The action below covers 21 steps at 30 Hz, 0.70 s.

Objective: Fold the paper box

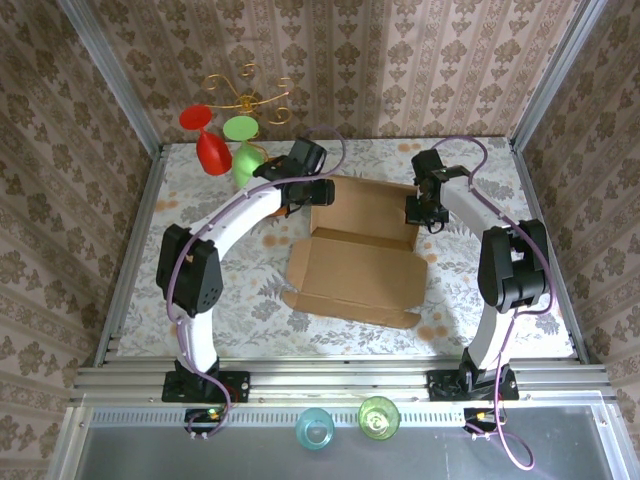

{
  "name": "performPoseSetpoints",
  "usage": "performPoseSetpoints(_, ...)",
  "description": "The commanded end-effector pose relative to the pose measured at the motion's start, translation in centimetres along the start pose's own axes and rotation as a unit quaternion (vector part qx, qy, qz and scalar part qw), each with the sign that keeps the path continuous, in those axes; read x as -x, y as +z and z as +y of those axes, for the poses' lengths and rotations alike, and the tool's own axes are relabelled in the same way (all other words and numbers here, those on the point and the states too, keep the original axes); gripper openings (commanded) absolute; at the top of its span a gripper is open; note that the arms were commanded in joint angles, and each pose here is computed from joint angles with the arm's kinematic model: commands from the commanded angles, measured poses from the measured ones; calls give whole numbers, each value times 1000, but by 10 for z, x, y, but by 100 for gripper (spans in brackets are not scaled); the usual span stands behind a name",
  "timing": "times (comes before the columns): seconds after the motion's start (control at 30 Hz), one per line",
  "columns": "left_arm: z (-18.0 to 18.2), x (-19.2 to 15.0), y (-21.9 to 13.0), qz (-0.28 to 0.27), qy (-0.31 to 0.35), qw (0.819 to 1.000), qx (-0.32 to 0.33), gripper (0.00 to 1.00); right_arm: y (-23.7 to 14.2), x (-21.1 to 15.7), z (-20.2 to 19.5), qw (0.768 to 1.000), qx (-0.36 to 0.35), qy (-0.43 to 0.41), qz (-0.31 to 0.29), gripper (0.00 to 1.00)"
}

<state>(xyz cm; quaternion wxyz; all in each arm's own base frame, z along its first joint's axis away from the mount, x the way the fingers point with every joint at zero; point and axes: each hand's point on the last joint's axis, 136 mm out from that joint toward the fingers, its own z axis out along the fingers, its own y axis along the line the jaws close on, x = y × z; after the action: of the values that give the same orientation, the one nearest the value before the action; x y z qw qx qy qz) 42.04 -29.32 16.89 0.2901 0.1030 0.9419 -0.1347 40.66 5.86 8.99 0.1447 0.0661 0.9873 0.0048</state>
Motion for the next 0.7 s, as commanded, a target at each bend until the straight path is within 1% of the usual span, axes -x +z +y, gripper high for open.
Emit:
performPoseSetpoints(0.0, 14, -9, 18, 21, 34, 999, 22, 57, -4, -19, -3, 999, 6, 6, 32, 0)
performPoseSetpoints(0.07, 20, -5, 28, 20, 44, 998, 27, 57, -4, -20, -2, 999, 8, 6, 34, 0)
performPoseSetpoints(0.2, 15, 3, 43, 17, 69, 997, 10, 56, -1, -21, -3, 999, 8, 7, 41, 0)
performPoseSetpoints(0.37, 21, -5, 58, 34, 93, 994, 35, 52, 0, -18, 0, 999, 15, 12, 44, 0)
performPoseSetpoints(0.5, 29, -7, 70, 33, 104, 992, 58, 46, 1, -16, 3, 999, 20, 13, 46, 0)
performPoseSetpoints(0.67, 28, -9, 79, 33, 122, 989, 76, 31, 2, -14, 4, 999, 20, 14, 47, 0)
